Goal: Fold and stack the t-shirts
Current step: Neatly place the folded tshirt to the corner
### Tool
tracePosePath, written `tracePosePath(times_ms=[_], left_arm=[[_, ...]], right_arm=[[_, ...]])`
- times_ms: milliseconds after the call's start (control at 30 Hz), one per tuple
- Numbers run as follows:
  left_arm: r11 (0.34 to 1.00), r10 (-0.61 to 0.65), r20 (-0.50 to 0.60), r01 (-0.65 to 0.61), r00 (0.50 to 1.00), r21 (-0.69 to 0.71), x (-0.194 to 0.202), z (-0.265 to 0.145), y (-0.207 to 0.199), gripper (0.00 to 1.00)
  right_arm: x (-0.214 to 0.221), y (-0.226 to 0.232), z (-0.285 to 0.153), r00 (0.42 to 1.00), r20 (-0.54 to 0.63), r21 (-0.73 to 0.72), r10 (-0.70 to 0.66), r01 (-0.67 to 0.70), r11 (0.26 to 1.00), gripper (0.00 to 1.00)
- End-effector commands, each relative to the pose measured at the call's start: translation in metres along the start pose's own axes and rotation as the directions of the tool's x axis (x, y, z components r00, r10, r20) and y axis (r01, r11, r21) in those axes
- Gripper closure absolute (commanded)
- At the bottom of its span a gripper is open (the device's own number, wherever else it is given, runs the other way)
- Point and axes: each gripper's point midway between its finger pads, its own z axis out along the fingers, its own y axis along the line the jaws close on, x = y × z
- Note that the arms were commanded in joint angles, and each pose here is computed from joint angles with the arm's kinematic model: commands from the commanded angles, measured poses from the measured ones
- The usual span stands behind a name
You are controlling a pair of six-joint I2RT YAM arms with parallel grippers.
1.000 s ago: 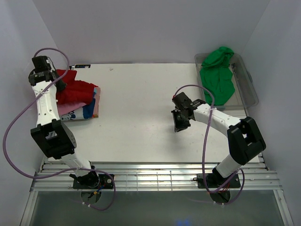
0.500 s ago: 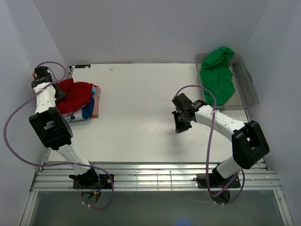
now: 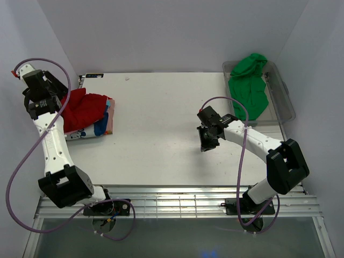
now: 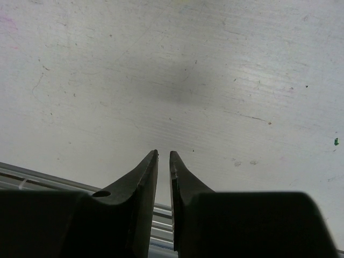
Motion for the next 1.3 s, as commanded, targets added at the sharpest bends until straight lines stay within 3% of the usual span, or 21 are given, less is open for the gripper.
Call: tracePosePath(times_ms=[0, 67, 133, 167, 267, 600, 900, 1267], left_arm=[[0.998, -0.028, 0.013, 0.027, 1.000, 0.052, 0.009, -0.017, -0.012, 0.22], [0.998, -0.013, -0.020, 0.014, 1.000, 0.056, 0.025, -0.015, -0.011, 0.26], [0.999, -0.002, -0.047, 0.004, 0.999, 0.045, 0.036, -0.008, -0.009, 0.37], [1.000, 0.001, -0.061, 0.000, 0.998, 0.026, 0.043, -0.004, -0.005, 0.62], [1.000, 0.009, -0.085, -0.009, 0.996, 0.001, 0.053, 0.007, 0.000, 0.99], [1.000, 0.009, -0.138, -0.008, 0.990, 0.003, 0.057, 0.049, -0.011, 1.00], [0.995, -0.031, -0.153, 0.017, 0.988, -0.097, 0.070, 0.065, 0.005, 1.00], [0.984, -0.035, -0.271, -0.015, 0.962, -0.180, 0.128, 0.117, 0.026, 1.00]], right_arm=[[0.000, 0.004, -0.004, 1.000, 0.002, -0.003, -0.004, 0.004, 1.000, 0.79], [0.000, 0.005, -0.003, 1.000, -0.001, -0.006, -0.007, 0.007, 1.000, 0.79], [-0.001, 0.007, -0.003, 1.000, 0.001, -0.008, -0.010, 0.010, 1.000, 0.79], [-0.001, 0.008, -0.004, 1.000, 0.002, -0.010, -0.014, 0.015, 1.000, 0.79], [-0.002, 0.008, -0.006, 1.000, 0.012, -0.009, -0.014, 0.015, 1.000, 0.80], [0.008, 0.003, -0.010, 1.000, 0.013, -0.001, 0.012, -0.012, 1.000, 0.80], [0.015, -0.002, -0.013, 1.000, 0.001, 0.018, 0.026, -0.026, 1.000, 0.81], [0.008, 0.001, -0.030, 0.998, 0.019, 0.027, 0.053, -0.054, 0.998, 0.81]])
